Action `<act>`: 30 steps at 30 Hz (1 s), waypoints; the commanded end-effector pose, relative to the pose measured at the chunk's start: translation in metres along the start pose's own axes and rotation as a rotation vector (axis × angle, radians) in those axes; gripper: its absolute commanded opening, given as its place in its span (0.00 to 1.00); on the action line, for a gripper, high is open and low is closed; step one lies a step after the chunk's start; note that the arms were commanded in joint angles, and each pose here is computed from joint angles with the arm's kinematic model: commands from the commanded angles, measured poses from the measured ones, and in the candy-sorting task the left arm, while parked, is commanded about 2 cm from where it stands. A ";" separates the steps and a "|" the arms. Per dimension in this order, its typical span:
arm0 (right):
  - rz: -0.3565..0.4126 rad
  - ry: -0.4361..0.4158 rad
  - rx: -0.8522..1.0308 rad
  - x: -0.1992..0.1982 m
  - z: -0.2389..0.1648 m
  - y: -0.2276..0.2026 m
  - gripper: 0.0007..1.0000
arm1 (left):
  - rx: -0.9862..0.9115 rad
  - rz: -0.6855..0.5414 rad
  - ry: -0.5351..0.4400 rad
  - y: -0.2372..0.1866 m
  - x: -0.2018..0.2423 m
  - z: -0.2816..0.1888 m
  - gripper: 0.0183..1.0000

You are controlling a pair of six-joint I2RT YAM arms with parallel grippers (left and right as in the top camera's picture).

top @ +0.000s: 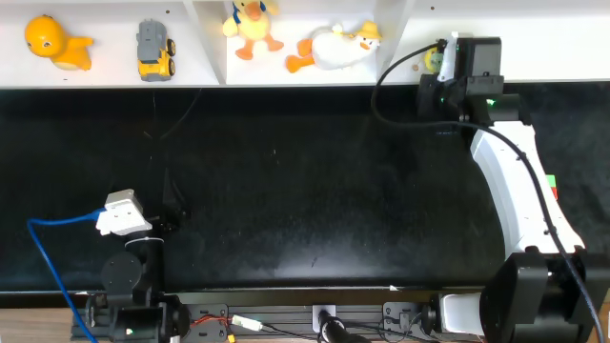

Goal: Store Toys

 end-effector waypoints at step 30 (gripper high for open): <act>-0.037 0.063 -0.079 0.018 0.063 0.044 0.05 | -0.009 0.018 -0.013 -0.001 -0.001 0.000 1.00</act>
Point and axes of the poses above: each gripper's point midway between its finger pads, its own z axis out along the fingers, its own x axis along the line the jaws close on, y = z × x, the point moved 9 cm from there along -z, back along the fingers, and after that the axes turned 7 degrees about z, right-handed, at the moved point
